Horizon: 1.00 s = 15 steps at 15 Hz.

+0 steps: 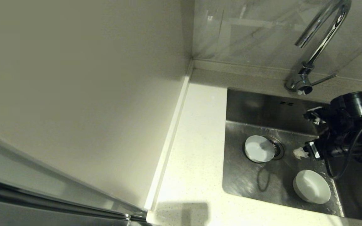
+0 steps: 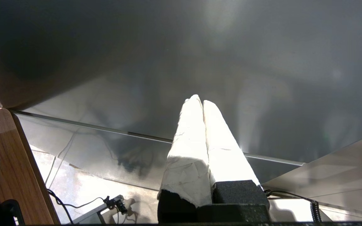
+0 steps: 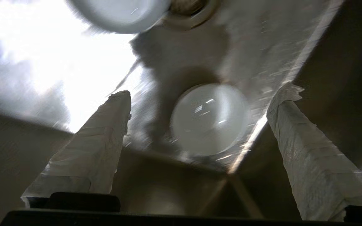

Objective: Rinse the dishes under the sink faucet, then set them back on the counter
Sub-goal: Put a bowl back to the table from the sink

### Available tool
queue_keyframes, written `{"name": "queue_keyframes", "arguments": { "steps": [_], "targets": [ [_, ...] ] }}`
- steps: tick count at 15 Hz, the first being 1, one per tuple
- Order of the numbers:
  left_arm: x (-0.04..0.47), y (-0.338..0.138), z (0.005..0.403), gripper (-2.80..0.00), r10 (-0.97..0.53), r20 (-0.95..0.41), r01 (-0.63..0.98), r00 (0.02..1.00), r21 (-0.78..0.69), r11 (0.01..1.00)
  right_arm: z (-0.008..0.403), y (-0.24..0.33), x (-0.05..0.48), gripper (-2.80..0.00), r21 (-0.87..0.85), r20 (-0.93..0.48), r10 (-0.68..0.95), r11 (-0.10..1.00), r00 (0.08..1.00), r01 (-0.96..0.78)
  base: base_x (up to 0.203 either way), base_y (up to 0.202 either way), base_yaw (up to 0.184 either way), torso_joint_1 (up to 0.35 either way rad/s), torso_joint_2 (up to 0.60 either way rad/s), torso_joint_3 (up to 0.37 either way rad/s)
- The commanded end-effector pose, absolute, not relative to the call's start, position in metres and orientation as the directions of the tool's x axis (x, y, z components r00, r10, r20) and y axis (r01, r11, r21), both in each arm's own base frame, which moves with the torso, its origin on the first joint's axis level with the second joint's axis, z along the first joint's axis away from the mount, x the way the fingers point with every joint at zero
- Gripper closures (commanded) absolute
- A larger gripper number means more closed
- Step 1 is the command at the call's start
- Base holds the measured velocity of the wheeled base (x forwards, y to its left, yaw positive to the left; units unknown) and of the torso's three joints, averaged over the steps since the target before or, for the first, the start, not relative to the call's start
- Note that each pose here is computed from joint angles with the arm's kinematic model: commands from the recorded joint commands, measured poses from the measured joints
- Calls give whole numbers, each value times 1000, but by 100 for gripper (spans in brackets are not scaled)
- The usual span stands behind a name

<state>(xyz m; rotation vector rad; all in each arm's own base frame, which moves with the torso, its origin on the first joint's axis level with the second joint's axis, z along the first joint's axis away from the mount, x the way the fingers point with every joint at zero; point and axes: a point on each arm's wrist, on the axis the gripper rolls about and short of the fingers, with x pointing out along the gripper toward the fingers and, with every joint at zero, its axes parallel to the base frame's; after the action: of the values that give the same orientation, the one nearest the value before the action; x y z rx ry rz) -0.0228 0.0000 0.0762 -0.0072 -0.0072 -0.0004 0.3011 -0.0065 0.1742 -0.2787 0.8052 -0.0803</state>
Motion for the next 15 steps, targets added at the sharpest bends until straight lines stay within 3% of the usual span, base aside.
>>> {"name": "queue_keyframes", "arguments": {
  "steps": [1, 5, 11, 15],
  "targets": [
    [-23, 0, 75, 0, -1, 5, 1, 1000, -8, 1000, 178, 14, 307, -280, -338, -657, -213, 941, 723, -29, 0, 0, 0, 0, 0, 0],
    [-23, 0, 75, 0, 0, 5, 0, 1000, -8, 1000, 177, 54, 339, -280, -372, -605, -248, 928, 756, 6, 0, 0, 0, 0, 0, 0],
    [-23, 0, 75, 0, -1, 5, 1, 1000, -8, 1000, 122, 79, 373, -280, -398, -697, -339, 916, 632, 52, 0, 0, 0, 0, 0, 0],
    [-23, 0, 75, 0, 0, 5, 0, 1000, -8, 1000, 113, 82, 392, -280, -342, -708, -383, 921, 593, 187, 0, 0, 0, 0, 0, 0]
  ]
}}
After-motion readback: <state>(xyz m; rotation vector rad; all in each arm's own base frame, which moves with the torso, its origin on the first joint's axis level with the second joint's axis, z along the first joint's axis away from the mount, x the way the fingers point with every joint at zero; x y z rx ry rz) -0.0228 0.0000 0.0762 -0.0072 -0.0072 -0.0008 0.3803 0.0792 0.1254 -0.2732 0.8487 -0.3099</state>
